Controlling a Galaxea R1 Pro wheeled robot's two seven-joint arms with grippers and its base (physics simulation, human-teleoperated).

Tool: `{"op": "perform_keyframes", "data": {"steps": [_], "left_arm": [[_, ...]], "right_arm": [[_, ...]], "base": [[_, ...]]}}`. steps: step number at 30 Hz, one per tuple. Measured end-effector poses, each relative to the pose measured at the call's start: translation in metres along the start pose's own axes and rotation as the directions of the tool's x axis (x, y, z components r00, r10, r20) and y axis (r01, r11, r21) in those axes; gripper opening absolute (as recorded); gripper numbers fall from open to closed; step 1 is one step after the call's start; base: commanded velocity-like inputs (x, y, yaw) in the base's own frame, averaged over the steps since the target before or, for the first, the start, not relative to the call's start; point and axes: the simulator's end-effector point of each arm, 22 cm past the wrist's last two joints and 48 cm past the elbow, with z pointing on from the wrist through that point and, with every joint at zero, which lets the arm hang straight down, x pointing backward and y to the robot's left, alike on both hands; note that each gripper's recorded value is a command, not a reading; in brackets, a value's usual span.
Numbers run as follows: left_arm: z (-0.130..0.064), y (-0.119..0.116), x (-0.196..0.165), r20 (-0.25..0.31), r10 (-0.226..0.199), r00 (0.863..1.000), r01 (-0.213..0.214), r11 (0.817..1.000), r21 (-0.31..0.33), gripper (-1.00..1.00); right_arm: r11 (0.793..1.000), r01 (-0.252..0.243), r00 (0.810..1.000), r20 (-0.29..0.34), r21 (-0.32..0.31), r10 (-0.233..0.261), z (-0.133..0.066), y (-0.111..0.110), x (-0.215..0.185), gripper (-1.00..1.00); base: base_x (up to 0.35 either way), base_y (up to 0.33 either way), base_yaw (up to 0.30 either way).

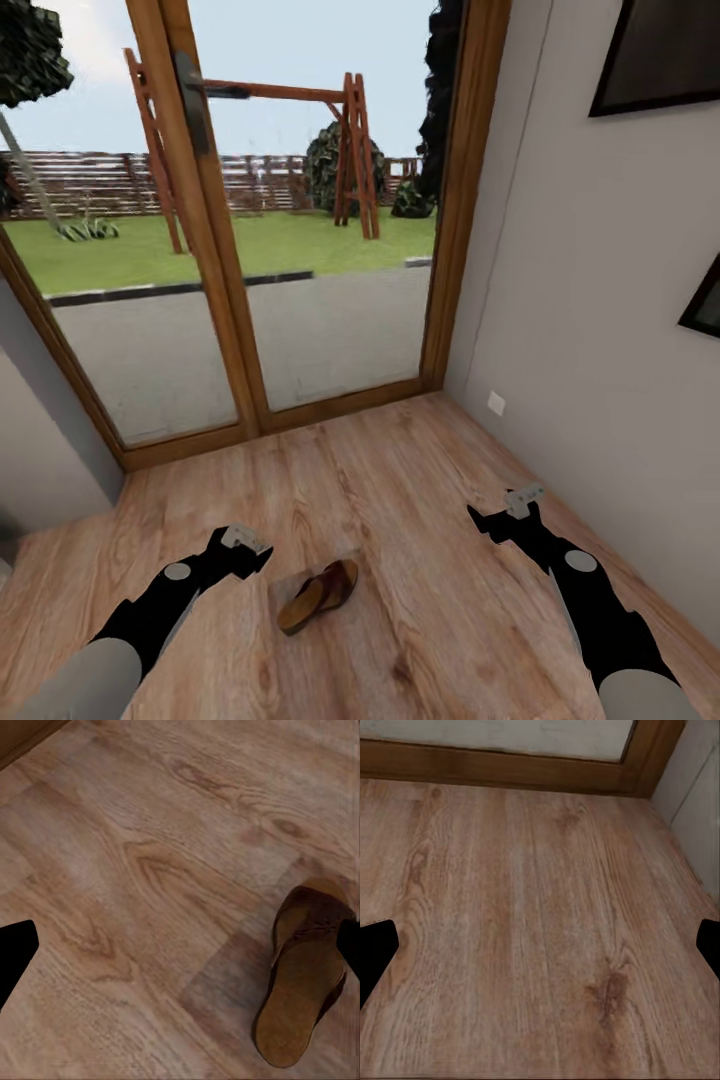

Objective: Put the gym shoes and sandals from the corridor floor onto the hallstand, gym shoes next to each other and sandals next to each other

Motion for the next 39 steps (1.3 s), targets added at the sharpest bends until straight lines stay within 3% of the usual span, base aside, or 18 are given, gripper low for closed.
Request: {"op": "perform_keyframes", "data": {"steps": [6,7,8,10,17,39], "left_arm": [[0.001,-0.012,0.006,-0.043,0.050,0.998,-0.048,0.998,0.051,1.00],[-0.014,-0.073,0.066,-0.229,0.334,0.914,-0.243,0.905,0.348,1.00],[-0.017,-0.079,0.071,-0.240,0.347,0.907,-0.241,0.893,0.380,1.00],[-0.020,-0.078,0.079,-0.275,0.332,0.902,-0.216,0.900,0.378,1.00],[-0.023,-0.079,0.089,-0.311,0.318,0.896,-0.191,0.906,0.378,1.00],[-0.023,-0.081,0.093,-0.318,0.304,0.898,-0.174,0.910,0.377,1.00]], "right_arm": [[1.000,-0.001,1.000,0.000,0.000,0.001,0.000,0.000,0.000,1.00],[1.000,-0.001,1.000,0.000,-0.001,0.001,0.000,0.001,0.000,1.00],[1.000,-0.001,1.000,0.000,-0.001,0.001,0.000,0.001,0.000,1.00],[1.000,-0.001,1.000,0.002,-0.002,0.001,0.000,0.001,-0.001,1.00],[1.000,-0.001,1.000,0.004,-0.003,0.001,0.000,0.001,-0.002,1.00],[1.000,-0.001,1.000,0.004,-0.001,0.001,0.000,0.000,-0.003,1.00]], "base": [[0.000,0.000,-0.264],[0.000,0.000,-0.265],[0.000,0.000,-0.265],[0.000,0.000,-0.259],[0.033,0.018,-0.128],[0.068,0.064,-0.003]]}}
